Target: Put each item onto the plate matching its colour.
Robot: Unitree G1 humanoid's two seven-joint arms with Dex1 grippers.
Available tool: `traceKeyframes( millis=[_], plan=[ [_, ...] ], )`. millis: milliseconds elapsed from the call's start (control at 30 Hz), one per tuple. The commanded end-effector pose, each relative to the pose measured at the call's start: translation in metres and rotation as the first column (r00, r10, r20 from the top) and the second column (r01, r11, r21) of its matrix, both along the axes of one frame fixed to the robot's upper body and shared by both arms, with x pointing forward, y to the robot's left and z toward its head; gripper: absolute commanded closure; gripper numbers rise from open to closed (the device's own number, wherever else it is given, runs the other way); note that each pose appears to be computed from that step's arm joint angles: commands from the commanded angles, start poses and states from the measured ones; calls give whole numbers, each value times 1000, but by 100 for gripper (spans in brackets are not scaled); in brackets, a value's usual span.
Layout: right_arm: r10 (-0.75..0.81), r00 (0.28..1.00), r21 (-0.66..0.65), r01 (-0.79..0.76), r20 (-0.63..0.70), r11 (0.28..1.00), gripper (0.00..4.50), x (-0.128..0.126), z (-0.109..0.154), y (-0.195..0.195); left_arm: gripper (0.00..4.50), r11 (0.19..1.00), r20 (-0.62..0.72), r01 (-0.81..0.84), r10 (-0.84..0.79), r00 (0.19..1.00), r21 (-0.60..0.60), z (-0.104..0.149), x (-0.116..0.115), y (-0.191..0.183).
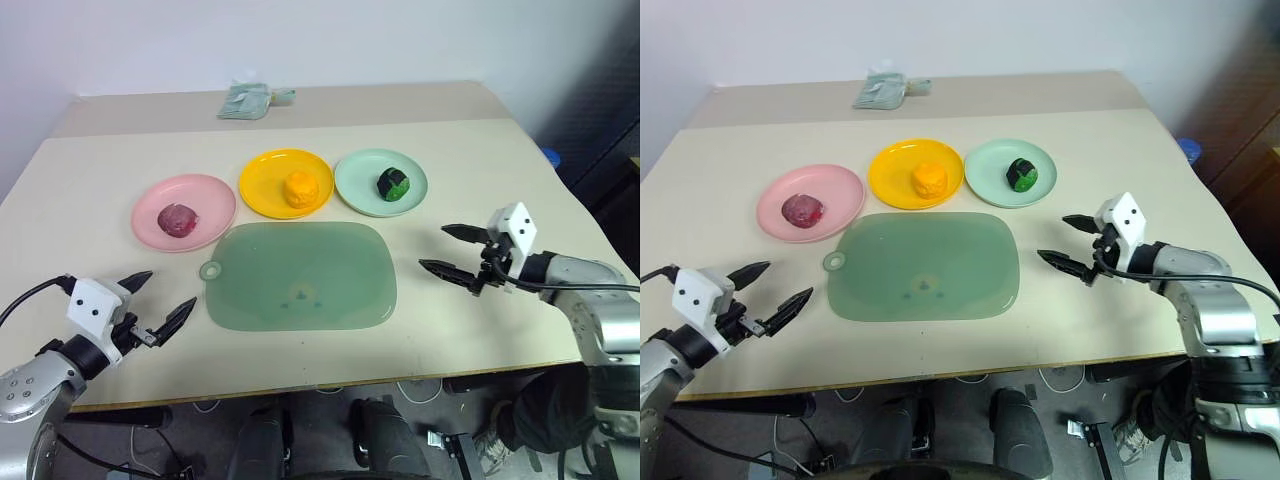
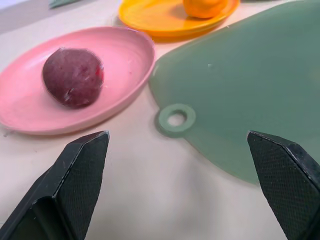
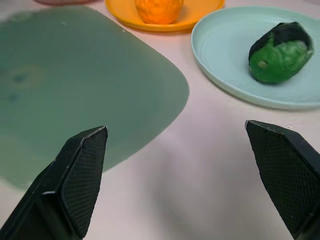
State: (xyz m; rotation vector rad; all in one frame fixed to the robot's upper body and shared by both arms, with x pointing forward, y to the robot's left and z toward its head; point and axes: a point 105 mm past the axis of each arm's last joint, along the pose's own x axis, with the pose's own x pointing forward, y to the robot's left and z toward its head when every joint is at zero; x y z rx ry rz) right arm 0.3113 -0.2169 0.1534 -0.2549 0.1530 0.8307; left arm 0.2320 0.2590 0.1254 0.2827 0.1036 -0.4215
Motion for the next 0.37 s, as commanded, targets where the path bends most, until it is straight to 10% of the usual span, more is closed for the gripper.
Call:
traceKeyframes(
  millis=[33, 367],
  plan=[
    [-3, 1000, 14, 2, 28, 1000, 3, -7, 10, 0, 0, 1000, 31, 7, -7, 999, 7, 8, -1, -1],
    [-15, 1000, 28, 15, 17, 999, 3, -9, 9, 5, 0, 999, 27, 33, -32, 999, -22, 7, 3, -16]
  ],
)
